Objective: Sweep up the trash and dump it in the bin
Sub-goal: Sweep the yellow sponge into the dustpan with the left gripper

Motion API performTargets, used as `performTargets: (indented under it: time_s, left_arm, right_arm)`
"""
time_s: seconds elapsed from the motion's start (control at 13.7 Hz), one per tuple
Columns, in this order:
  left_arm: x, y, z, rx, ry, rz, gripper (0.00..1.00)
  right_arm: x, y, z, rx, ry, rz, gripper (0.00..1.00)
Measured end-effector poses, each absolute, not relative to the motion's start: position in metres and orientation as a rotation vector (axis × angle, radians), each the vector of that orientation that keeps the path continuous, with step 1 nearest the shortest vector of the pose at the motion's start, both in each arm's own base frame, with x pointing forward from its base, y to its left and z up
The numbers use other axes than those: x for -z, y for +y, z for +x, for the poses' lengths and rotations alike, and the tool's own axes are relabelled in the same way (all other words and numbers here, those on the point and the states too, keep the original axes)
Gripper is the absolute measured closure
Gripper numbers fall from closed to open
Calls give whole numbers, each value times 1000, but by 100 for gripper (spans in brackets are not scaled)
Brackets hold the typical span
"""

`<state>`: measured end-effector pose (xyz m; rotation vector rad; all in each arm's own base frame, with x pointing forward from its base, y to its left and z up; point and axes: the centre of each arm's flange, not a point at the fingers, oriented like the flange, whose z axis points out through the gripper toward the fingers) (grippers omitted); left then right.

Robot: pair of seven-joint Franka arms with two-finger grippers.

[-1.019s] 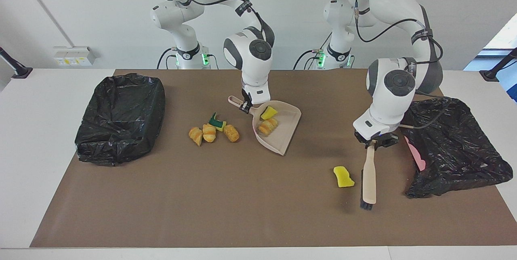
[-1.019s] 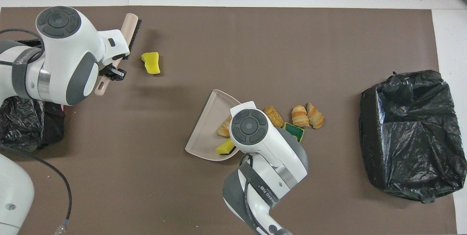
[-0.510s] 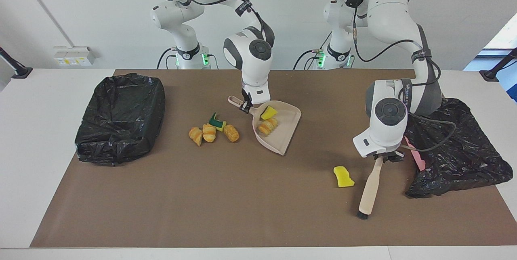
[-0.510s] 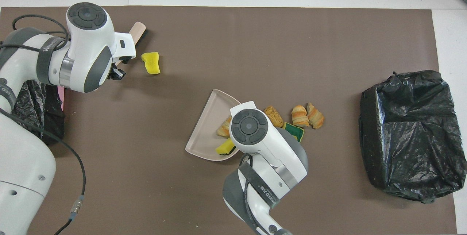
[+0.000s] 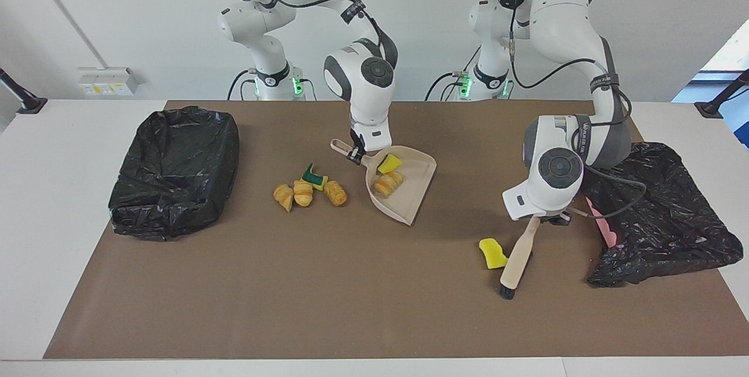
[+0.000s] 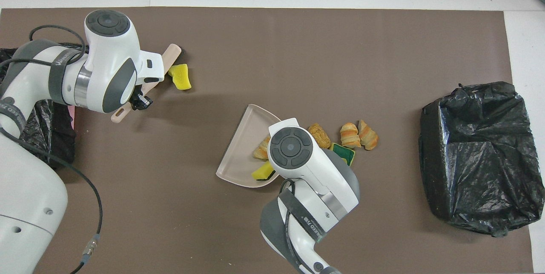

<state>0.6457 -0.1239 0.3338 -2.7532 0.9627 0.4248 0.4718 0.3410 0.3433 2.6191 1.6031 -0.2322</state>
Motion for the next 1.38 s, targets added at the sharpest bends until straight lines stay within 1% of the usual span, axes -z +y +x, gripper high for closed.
performTargets:
  time_s: [0.22, 0.66, 0.8, 0.95, 1.09, 1.24, 1.38]
  left_arm:
    - [-324, -142, 610, -516, 982, -2844, 74]
    - [-318, -238, 526, -595, 1034, -2777, 74]
    - [-320, -257, 504, -641, 1000, -2788, 74]
    - [-333, -262, 493, -683, 976, -2821, 74]
    - [-355, -262, 485, -710, 969, -2852, 74]
    - [-381, -265, 474, -705, 923, -2886, 74]
    - [-393, -281, 459, -685, 849, -2897, 74]
  right_arm:
    - [-343, 341, 472, 232, 1603, 2619, 68]
    - [-343, 341, 472, 232, 1603, 2619, 68]
    - [-343, 341, 472, 233, 1603, 2619, 68]
    - [-343, 341, 471, 234, 1601, 2620, 68]
    - [-343, 341, 471, 234, 1597, 2622, 68]
    - [-343, 341, 471, 234, 1595, 2623, 68]
    - [-343, 341, 471, 234, 1594, 2624, 68]
